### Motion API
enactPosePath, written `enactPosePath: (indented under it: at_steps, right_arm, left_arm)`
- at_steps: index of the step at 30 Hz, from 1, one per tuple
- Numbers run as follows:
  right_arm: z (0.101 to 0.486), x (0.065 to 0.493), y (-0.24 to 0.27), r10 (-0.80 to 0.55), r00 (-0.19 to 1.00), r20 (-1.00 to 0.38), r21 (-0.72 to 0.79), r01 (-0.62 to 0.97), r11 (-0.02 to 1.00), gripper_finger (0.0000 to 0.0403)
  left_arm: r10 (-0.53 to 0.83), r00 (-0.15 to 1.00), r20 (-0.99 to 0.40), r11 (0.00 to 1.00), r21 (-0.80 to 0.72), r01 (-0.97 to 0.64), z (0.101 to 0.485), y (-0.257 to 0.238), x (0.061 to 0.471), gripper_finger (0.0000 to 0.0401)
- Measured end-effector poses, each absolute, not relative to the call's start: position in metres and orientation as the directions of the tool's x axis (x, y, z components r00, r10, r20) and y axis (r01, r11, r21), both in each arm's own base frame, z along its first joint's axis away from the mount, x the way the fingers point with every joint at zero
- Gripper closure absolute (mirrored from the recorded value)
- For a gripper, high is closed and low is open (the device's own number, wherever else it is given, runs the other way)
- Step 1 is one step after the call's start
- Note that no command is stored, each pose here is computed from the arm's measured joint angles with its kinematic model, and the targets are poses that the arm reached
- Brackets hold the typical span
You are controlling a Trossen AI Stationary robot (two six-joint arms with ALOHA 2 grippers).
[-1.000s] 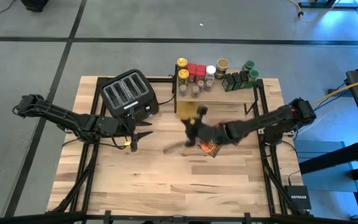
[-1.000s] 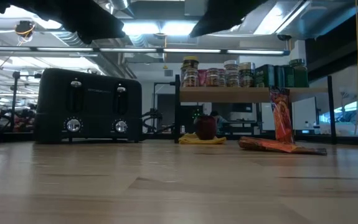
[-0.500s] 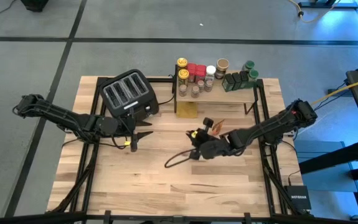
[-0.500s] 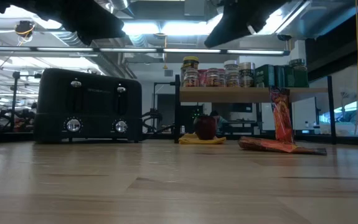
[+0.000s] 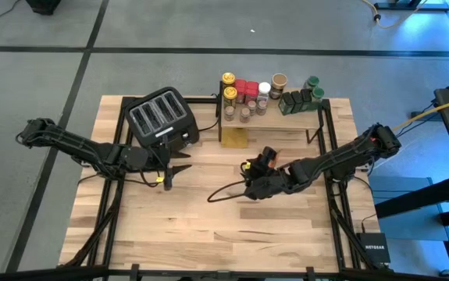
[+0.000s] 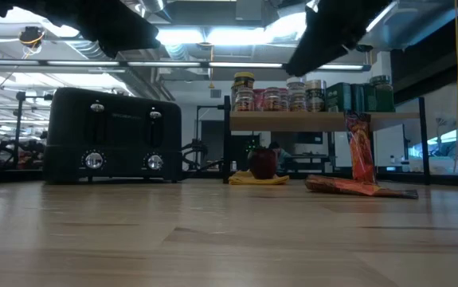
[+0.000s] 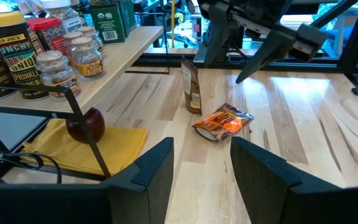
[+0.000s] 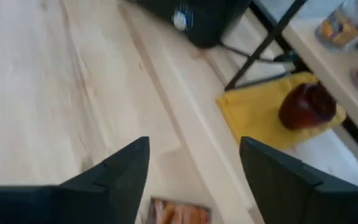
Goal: Shelf spices
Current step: Put the orange seasoning pack on the shelf
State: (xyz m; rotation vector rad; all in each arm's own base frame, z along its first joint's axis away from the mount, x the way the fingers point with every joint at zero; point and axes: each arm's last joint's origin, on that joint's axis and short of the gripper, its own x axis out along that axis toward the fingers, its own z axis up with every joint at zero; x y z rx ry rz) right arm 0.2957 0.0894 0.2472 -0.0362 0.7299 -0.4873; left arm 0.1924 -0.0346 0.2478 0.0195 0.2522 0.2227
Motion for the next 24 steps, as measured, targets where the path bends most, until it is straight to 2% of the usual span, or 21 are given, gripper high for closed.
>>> enactPosePath:
  at_steps: [6, 16, 24]
  right_arm:
    - [0.242, 0.285, 0.085, -0.497, 0.552, -0.669, -0.251, 0.461, 0.851, 0.0137]
    - [0.238, 0.273, 0.080, -0.524, 0.456, -0.719, -0.253, 0.530, 0.809, 0.0137]
    - [0.243, 0.236, 0.063, -0.667, 0.214, -0.713, -0.307, 0.761, 0.572, 0.0137]
  left_arm:
    - [0.221, 0.944, -0.246, 0.975, 0.045, -0.217, 0.248, -0.035, 0.192, 0.0248]
    - [0.221, 0.944, -0.246, 0.975, 0.045, -0.217, 0.248, -0.035, 0.192, 0.0248]
    - [0.218, 0.944, -0.246, 0.976, 0.040, -0.215, 0.248, -0.035, 0.192, 0.0248]
